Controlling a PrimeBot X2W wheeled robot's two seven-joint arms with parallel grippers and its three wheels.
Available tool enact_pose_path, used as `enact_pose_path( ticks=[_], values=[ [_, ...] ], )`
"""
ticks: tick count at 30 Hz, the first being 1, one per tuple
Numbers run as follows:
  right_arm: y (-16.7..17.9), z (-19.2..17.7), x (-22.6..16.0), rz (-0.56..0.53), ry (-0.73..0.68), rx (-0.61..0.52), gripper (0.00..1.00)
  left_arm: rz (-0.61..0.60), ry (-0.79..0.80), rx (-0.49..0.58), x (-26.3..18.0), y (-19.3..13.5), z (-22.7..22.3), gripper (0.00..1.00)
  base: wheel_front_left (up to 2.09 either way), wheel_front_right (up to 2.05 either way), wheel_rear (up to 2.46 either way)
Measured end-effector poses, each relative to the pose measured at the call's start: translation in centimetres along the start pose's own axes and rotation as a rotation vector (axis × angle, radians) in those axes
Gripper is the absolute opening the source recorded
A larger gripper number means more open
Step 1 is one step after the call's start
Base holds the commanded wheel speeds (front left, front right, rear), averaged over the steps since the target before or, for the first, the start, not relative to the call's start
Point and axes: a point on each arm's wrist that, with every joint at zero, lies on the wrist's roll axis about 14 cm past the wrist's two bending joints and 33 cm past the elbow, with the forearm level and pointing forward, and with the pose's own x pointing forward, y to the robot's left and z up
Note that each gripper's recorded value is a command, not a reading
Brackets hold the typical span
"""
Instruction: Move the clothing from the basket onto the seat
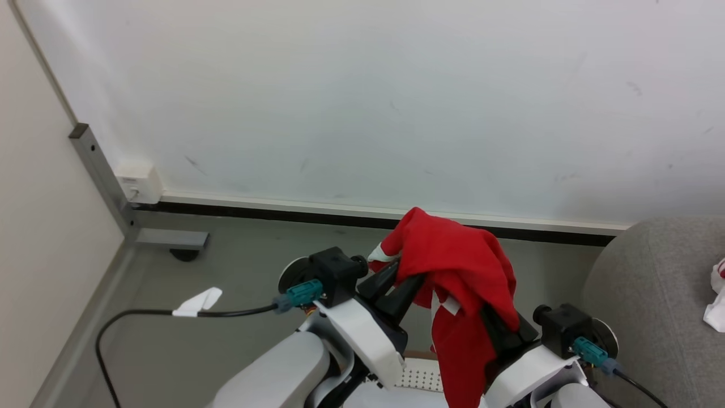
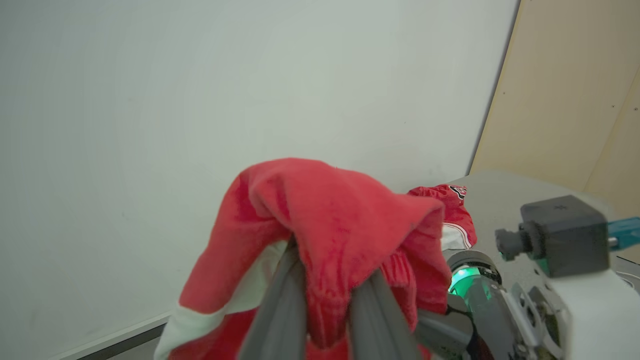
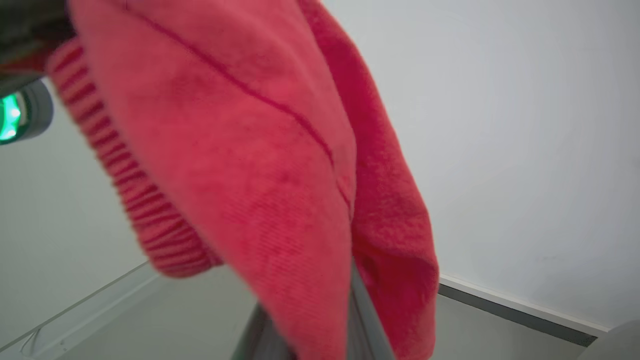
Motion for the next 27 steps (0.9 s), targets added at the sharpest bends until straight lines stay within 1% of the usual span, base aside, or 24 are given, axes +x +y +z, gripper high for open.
enact_pose_path(
  ticks=[5, 9, 10, 11, 12, 13, 18, 22, 27],
  values=[
    [-1.5, 0.4, -0.7, -0.051, -0.018, 0.019, 0.0, 0.0, 0.02, -0.012, 0.0, 0.1, -1.0, 0.0, 0.0, 0.0, 0.0],
    [-3.0, 1.4, -1.3, -0.102, -0.055, 0.041, 0.0, -0.017, 0.038, -0.024, 0.2, -0.3, -1.9, 0.0, 0.0, 0.0, 0.0],
    [-3.5, 1.7, -1.4, -0.116, -0.062, 0.042, 0.0, -0.023, 0.041, -0.029, 0.3, -0.5, -2.1, 0.04, 0.0, 0.0, 0.0],
    [-3.9, 1.9, -1.6, -0.13, -0.07, 0.045, 0.0, -0.03, 0.044, -0.036, 0.5, -0.7, -2.3, 0.38, 0.0, 0.0, 0.0],
    [-4.4, 2.2, -1.9, -0.148, -0.081, 0.05, 0.0, -0.038, 0.046, -0.044, 0.6, -1.0, -2.5, 0.96, 0.0, 0.0, 0.0],
    [-4.9, 2.5, -2.1, -0.162, -0.093, 0.052, 0.0, -0.048, 0.048, -0.049, 0.8, -1.3, -2.6, 1.0, 0.0, 0.0, 0.0],
    [-8.0, 4.1, -3.8, -0.262, -0.147, 0.053, 0.0, -0.112, 0.067, -0.078, 1.5, -3.3, -3.7, 1.0, 0.0, 0.0, 0.0],
    [-10.7, 5.4, -5.8, -0.35, -0.182, 0.025, 0.0, -0.168, 0.086, -0.102, 2.1, -5.0, -4.7, 1.0, 0.0, 0.0, 0.0],
    [-14.2, 6.7, -9.4, -0.471, -0.209, -0.036, 0.0, -0.228, 0.081, -0.12, 3.2, -6.8, -5.1, 1.0, 0.0, 0.0, 0.0]
  ],
)
